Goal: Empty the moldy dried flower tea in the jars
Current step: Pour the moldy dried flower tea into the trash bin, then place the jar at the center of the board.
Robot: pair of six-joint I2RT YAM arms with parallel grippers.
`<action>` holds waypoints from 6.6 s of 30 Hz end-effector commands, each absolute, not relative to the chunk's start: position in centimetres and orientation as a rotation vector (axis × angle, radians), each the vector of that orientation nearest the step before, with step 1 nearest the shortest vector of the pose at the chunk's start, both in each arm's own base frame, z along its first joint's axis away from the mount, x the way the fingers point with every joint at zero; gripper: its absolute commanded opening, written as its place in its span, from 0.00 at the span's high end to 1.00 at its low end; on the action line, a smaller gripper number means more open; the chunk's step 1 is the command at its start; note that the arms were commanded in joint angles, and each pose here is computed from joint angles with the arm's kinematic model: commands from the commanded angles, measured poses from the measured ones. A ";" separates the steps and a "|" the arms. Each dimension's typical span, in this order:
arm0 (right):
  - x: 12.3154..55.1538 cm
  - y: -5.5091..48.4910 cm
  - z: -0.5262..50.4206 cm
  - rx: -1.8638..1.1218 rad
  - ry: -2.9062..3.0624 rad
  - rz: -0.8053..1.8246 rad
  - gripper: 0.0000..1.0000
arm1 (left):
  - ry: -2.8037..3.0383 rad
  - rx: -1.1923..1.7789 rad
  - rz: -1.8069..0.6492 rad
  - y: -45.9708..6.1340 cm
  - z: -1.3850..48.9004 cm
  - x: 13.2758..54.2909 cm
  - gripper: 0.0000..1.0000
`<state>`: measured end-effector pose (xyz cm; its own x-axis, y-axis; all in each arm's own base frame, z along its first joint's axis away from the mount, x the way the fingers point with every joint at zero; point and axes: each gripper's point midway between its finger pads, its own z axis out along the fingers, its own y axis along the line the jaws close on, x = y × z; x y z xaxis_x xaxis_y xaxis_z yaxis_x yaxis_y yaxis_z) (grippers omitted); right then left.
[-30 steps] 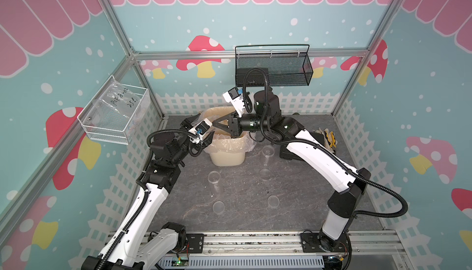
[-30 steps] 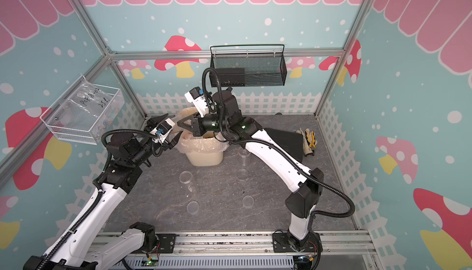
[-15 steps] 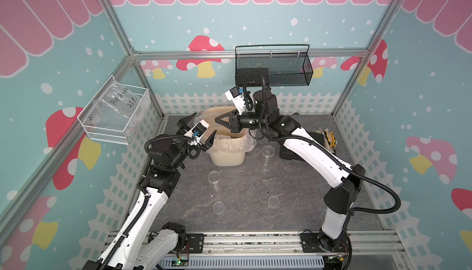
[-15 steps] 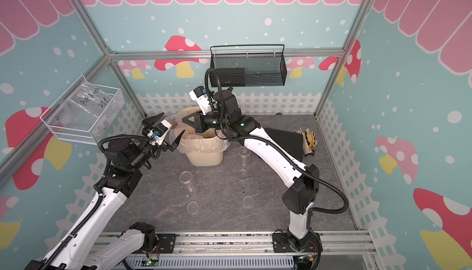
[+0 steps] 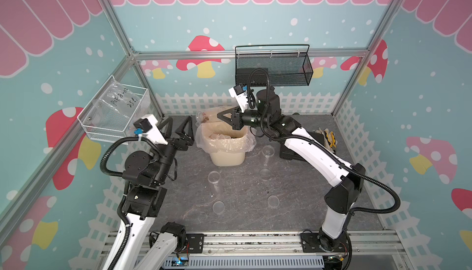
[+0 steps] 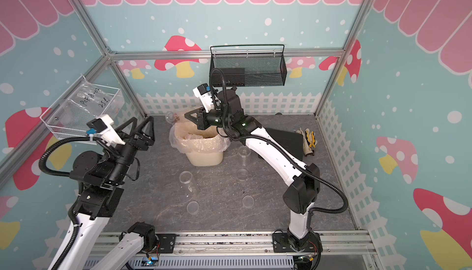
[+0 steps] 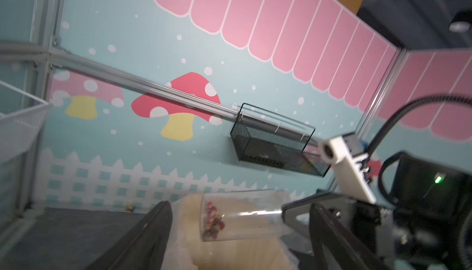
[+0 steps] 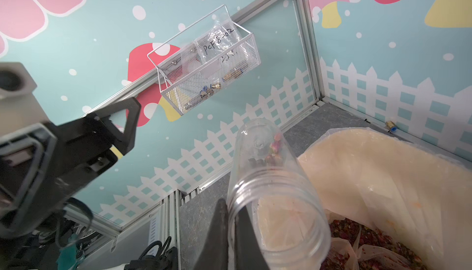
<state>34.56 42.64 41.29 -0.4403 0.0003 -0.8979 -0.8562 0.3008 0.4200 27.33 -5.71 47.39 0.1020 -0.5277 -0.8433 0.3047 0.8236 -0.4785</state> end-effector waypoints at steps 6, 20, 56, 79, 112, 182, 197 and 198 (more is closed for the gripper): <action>32.8 41.5 44.8 -0.787 1.523 1.289 1.00 | 1.421 -0.819 -1.229 -6.7 43.7 29.2 0.10; 30.6 40.5 45.9 -0.813 1.405 1.327 1.00 | 1.349 -0.980 -1.593 -9.4 42.3 33.6 0.06; 32.2 39.7 43.6 -0.715 1.447 1.282 0.73 | 1.413 -0.983 -1.616 -11.1 39.6 39.0 0.84; 27.6 29.3 39.0 -0.544 1.501 0.987 0.17 | 1.810 -0.548 -0.801 -10.1 37.0 44.2 1.00; 26.5 26.7 34.5 -0.519 1.592 0.897 0.16 | 1.800 -0.006 0.003 -15.6 38.5 42.2 1.00; 29.6 33.4 40.9 -0.266 1.483 1.565 0.04 | 1.648 -0.720 -1.520 -15.2 41.5 34.4 1.00; 30.1 37.0 41.2 -0.330 1.486 1.703 0.03 | 1.652 -0.719 -1.511 -15.1 41.1 34.5 1.00; 30.2 37.3 41.3 -0.334 1.486 1.707 0.03 | 1.654 -0.718 -1.510 -15.2 41.0 34.5 1.00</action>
